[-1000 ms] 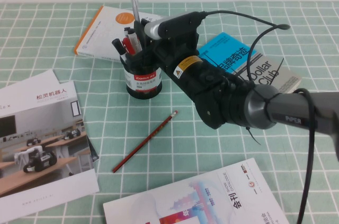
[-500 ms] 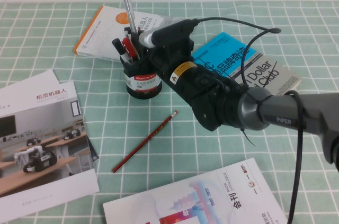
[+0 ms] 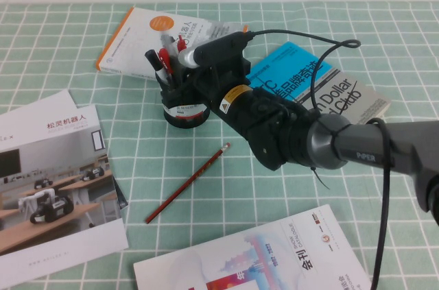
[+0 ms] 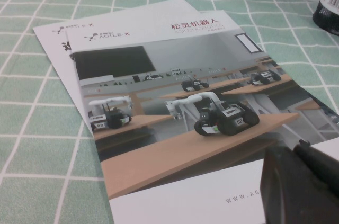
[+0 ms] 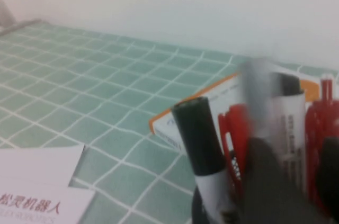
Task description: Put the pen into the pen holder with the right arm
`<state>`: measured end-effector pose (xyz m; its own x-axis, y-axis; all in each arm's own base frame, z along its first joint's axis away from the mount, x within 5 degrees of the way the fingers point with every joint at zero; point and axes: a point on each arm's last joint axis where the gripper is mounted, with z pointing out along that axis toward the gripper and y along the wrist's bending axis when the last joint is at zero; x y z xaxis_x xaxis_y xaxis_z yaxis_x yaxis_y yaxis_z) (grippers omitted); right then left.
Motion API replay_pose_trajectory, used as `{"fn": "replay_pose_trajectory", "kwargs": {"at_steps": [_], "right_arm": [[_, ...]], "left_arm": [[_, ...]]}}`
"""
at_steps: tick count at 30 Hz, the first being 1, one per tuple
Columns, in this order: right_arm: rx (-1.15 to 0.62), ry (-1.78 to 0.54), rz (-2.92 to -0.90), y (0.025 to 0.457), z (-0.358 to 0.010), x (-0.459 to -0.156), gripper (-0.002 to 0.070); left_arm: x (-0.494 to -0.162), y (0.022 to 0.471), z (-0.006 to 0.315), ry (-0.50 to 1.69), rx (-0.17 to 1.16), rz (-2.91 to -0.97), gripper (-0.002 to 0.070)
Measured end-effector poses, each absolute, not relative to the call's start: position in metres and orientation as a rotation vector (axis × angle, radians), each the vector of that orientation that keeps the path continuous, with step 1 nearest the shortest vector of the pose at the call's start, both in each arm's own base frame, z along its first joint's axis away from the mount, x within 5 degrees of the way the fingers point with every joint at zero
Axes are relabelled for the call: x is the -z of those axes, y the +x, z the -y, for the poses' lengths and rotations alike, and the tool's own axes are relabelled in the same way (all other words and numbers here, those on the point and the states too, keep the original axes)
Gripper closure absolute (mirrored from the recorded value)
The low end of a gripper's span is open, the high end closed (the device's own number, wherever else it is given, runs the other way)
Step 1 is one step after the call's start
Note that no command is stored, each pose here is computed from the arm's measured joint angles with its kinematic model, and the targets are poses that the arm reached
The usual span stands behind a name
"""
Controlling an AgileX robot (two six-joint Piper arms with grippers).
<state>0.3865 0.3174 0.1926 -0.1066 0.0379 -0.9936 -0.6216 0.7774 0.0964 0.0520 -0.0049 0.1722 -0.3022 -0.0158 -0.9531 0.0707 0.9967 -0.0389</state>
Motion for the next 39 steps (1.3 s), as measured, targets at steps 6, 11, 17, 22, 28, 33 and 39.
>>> {"fn": "replay_pose_trajectory", "kwargs": {"at_steps": [6, 11, 17, 22, 28, 33, 39], "right_arm": [[-0.590, -0.486, -1.611, 0.381, -0.313, -0.212, 0.0307], [-0.579, -0.502, -1.662, 0.367, -0.302, -0.241, 0.0314], [-0.531, -0.570, -1.777, 0.332, -0.273, -0.302, 0.0563], [-0.485, -0.612, -1.804, 0.291, -0.239, -0.357, 0.0678], [-0.430, -0.640, -1.872, 0.234, -0.190, -0.395, 0.0692], [-0.437, -0.637, -1.950, 0.188, -0.152, -0.392, 0.0694], [-0.433, -0.666, -2.138, 0.143, -0.118, -0.372, 0.0694]], "left_arm": [[-0.172, 0.052, 0.005, 0.040, 0.085, -1.876, 0.0680], [-0.172, 0.052, 0.005, 0.040, 0.085, -1.876, 0.0680], [-0.172, 0.052, 0.005, 0.040, 0.085, -1.876, 0.0680], [-0.172, 0.052, 0.005, 0.040, 0.085, -1.876, 0.0680], [-0.172, 0.052, 0.005, 0.040, 0.085, -1.876, 0.0680], [-0.172, 0.052, 0.005, 0.040, 0.085, -1.876, 0.0680], [-0.172, 0.052, 0.005, 0.040, 0.085, -1.876, 0.0680]]}}
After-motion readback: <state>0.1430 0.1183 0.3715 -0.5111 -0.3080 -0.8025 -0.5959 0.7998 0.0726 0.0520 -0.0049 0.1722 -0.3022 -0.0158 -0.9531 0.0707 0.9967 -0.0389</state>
